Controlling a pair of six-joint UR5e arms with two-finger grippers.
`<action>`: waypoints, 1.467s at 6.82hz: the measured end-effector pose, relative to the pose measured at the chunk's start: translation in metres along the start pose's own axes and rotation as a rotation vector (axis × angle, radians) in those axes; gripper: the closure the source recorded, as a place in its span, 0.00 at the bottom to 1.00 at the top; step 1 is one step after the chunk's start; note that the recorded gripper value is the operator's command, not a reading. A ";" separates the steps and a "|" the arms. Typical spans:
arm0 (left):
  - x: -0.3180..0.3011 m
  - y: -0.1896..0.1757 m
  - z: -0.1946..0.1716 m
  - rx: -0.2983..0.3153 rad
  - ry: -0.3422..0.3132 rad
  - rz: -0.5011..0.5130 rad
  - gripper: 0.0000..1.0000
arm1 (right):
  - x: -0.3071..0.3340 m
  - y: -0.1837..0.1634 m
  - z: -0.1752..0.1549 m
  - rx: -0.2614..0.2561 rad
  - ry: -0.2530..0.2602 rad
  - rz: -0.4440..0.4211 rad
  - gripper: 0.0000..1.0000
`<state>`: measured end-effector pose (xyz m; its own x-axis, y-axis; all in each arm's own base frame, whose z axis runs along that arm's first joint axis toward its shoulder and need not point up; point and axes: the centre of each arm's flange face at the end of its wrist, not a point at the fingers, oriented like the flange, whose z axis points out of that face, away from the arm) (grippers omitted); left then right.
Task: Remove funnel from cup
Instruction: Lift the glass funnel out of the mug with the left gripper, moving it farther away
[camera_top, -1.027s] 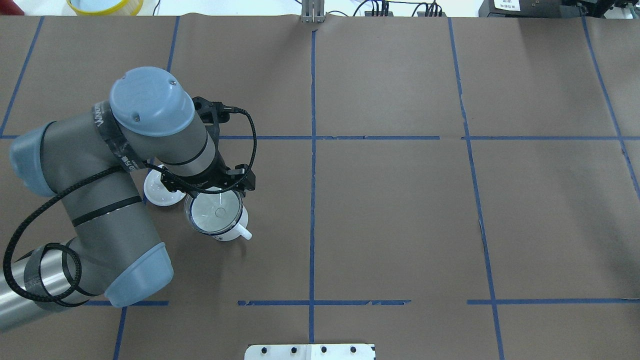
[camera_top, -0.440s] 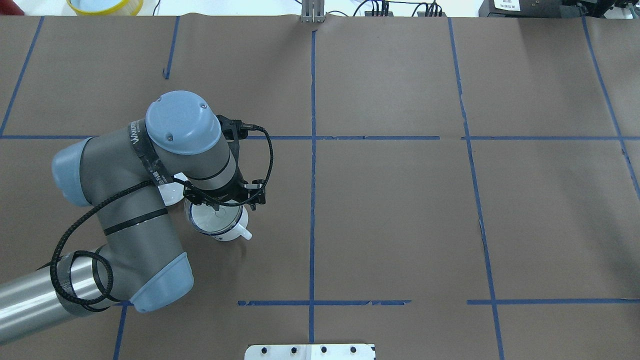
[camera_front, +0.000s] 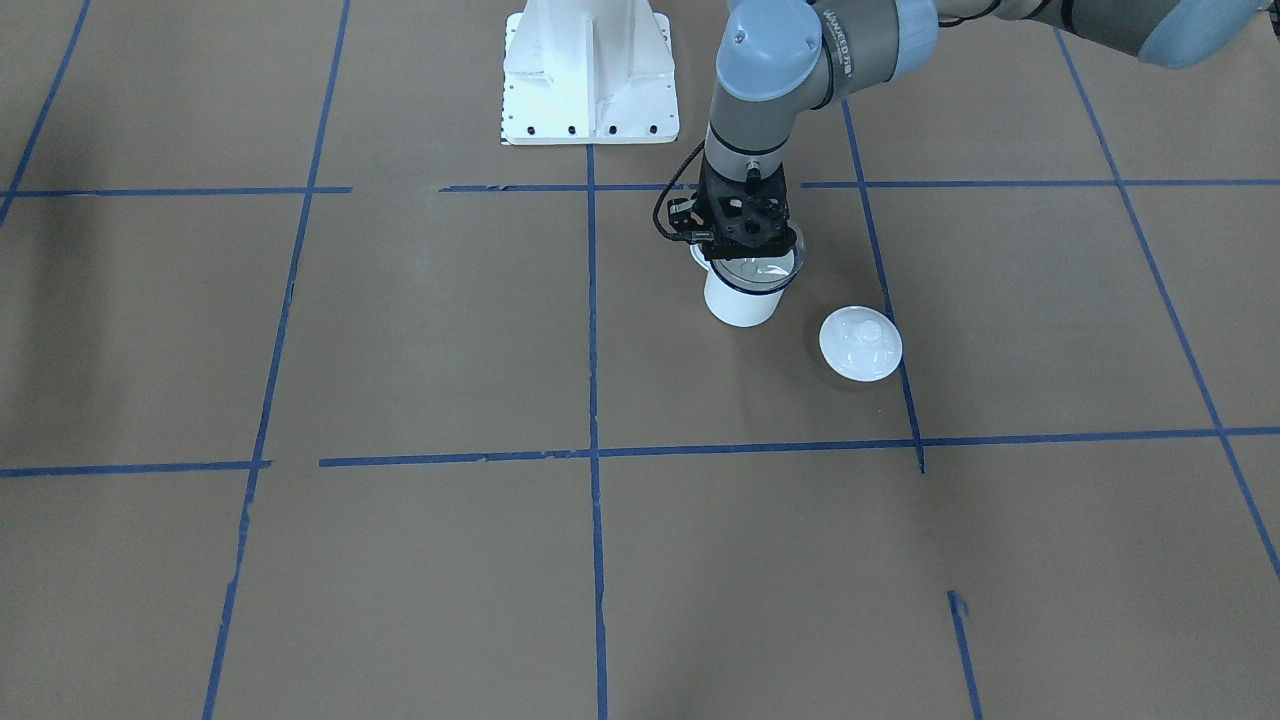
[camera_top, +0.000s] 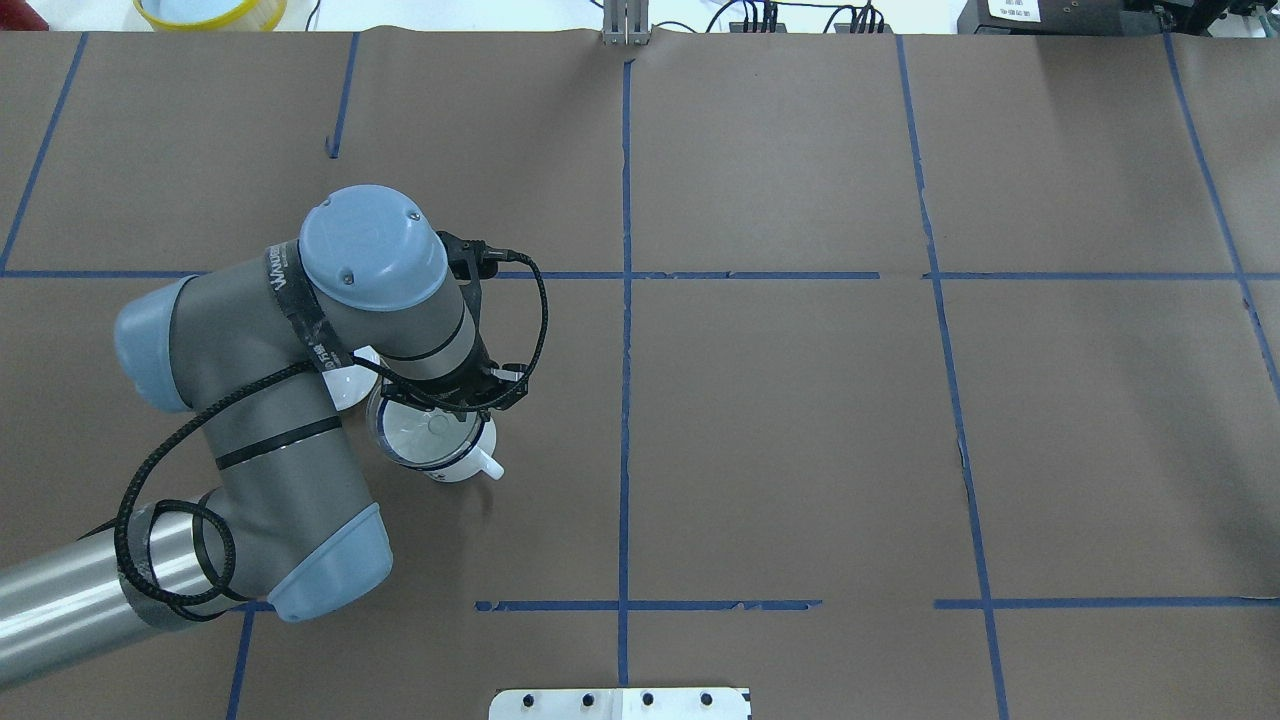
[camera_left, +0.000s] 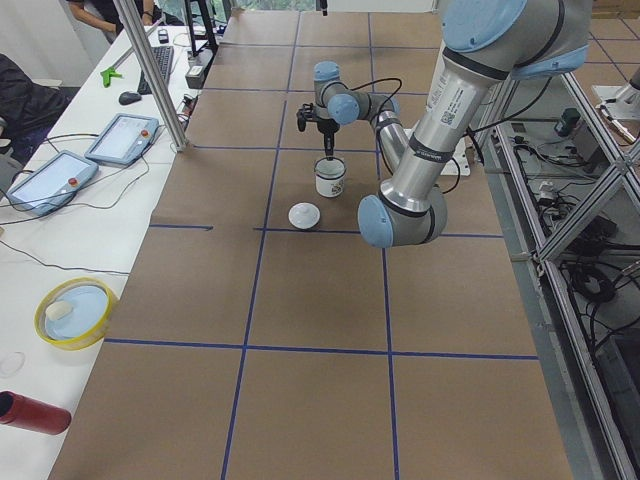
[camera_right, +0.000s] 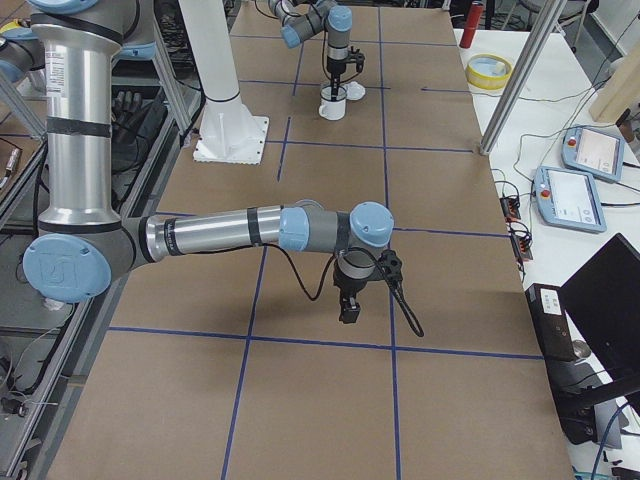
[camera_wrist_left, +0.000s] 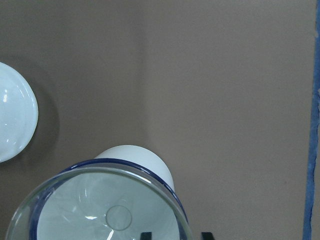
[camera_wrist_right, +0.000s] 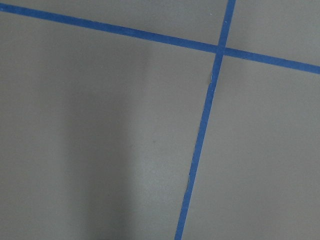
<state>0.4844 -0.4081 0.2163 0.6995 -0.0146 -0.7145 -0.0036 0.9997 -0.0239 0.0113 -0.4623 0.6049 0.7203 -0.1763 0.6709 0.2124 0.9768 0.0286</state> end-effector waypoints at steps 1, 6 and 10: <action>0.002 0.001 -0.005 0.007 0.008 0.002 1.00 | 0.000 0.000 0.000 0.000 0.000 0.000 0.00; -0.035 -0.002 -0.141 0.120 0.074 -0.055 1.00 | 0.000 0.000 0.000 0.000 0.000 0.000 0.00; -0.098 -0.068 -0.228 0.400 0.214 -0.426 1.00 | 0.000 0.000 0.000 0.000 0.000 0.000 0.00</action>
<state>0.2536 -0.4793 0.1286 0.4216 -0.3760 -0.8252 0.5411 0.8346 -0.1038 0.0113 -0.4623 0.6049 0.7203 -0.1764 0.6709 0.2124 0.9768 0.0287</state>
